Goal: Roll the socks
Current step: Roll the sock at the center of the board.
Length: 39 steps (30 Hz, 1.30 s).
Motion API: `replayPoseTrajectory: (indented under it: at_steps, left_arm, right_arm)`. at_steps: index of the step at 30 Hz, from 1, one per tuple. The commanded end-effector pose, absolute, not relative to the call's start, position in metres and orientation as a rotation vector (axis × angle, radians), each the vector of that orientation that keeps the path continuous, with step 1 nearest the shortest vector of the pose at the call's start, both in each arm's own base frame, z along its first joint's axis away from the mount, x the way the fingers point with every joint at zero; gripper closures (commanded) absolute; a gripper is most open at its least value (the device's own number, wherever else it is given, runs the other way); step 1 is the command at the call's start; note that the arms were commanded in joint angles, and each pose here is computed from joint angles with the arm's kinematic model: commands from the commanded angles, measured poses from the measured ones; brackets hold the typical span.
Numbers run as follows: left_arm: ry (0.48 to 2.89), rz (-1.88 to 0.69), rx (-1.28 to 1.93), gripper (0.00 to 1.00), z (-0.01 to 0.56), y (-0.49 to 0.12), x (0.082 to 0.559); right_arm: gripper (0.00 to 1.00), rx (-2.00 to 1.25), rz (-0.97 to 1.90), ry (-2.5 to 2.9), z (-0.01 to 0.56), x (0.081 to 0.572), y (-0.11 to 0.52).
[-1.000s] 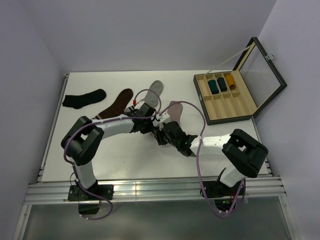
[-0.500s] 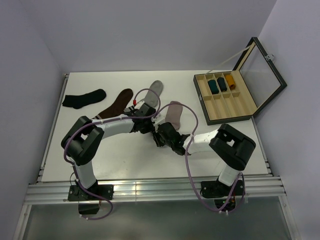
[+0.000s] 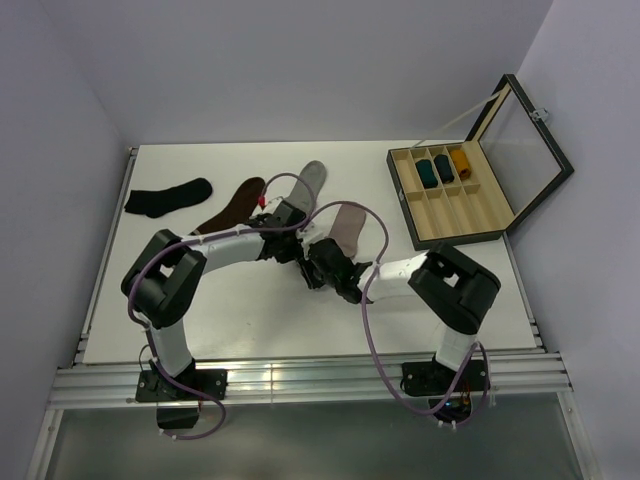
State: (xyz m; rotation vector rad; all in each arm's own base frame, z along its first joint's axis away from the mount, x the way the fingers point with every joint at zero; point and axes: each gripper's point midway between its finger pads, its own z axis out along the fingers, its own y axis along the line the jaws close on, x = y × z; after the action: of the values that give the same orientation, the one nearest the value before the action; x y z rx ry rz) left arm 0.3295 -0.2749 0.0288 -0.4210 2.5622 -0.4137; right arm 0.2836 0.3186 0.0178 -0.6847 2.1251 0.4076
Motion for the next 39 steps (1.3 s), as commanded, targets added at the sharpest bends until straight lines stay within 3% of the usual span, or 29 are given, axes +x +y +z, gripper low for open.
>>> replayPoseTrajectory:
  at_steps: [1, 10, 18, 39]
  left_arm:
    - [2.581, -0.332, -0.462, 0.91, 0.020, -0.255, 0.329]
    - [2.551, -0.330, -0.532, 0.91, 0.022, -0.238, 0.335]
    - [2.567, -0.401, -0.493, 0.91, 0.018, -0.249, 0.328]
    - [2.565, -0.385, -0.388, 0.90, 0.030, -0.252, 0.322]
  right_arm:
    - [0.59, -0.761, 0.450, 2.159, 0.009, 0.284, 0.325]
    - [0.53, -0.790, 0.499, 2.137, 0.022, 0.288, 0.332]
    - [0.48, -0.556, 0.564, 2.062, 0.067, 0.274, 0.304]
    - [0.49, -0.551, 0.566, 1.986, 0.081, 0.304, 0.340]
